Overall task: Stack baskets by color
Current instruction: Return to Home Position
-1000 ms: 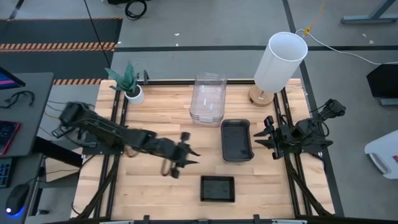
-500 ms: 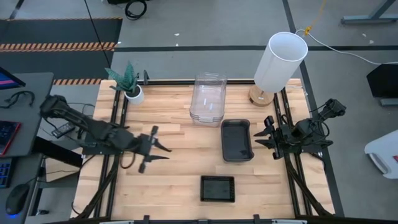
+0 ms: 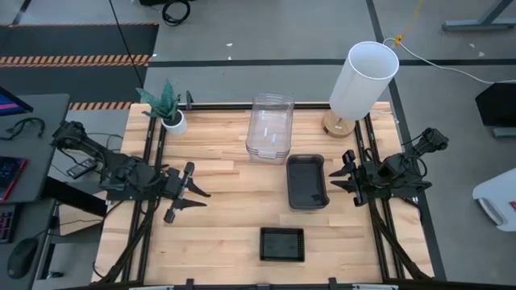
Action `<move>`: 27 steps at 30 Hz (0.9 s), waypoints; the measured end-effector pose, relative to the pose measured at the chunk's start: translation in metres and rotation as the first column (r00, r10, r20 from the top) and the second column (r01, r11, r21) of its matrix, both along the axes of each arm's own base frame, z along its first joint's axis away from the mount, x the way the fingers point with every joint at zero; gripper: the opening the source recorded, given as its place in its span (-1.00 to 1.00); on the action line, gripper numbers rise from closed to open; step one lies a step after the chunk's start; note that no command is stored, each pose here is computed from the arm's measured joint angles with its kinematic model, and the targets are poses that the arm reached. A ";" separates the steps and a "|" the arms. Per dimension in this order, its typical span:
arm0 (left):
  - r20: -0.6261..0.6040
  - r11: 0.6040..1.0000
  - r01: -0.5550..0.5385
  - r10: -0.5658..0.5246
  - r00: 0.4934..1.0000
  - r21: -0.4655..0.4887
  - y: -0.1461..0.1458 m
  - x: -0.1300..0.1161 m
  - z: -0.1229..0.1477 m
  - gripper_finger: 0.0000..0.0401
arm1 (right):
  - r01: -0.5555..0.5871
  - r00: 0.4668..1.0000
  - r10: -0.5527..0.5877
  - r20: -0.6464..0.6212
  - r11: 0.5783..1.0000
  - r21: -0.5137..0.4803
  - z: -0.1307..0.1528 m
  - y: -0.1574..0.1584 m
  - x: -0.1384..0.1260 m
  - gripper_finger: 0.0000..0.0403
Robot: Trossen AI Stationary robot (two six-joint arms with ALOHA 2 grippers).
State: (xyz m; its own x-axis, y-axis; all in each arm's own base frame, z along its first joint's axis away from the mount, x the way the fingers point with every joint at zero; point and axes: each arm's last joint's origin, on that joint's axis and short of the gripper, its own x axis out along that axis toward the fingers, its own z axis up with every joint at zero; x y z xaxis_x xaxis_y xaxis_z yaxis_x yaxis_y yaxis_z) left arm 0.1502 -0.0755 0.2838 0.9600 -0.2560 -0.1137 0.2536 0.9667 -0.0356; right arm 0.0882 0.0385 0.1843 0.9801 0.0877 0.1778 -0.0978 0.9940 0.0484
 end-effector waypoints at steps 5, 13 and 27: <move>0.001 0.999 0.002 -0.002 1.000 -0.037 -0.001 -0.004 -0.001 -0.38 | 0.000 1.000 0.000 0.000 1.000 0.000 0.000 0.000 0.000 -0.46; 0.275 0.985 0.155 -0.129 0.953 -0.075 -0.006 -0.025 -0.039 -0.39 | 0.000 1.000 0.000 0.009 1.000 0.005 0.001 0.000 0.000 -0.46; 0.224 0.965 0.246 -0.223 0.949 -0.085 0.009 -0.052 -0.103 -0.38 | 0.000 1.000 0.000 0.014 1.000 0.009 0.002 0.000 0.000 -0.45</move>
State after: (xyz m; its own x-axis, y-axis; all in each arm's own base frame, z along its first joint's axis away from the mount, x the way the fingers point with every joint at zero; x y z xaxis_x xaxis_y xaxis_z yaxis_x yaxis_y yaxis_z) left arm 0.0983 -0.0669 0.1810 0.8702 -0.4763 0.1260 0.4859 0.8719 -0.0600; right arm 0.0880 0.0384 0.1858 0.9775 0.0864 0.1922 -0.0987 0.9936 0.0557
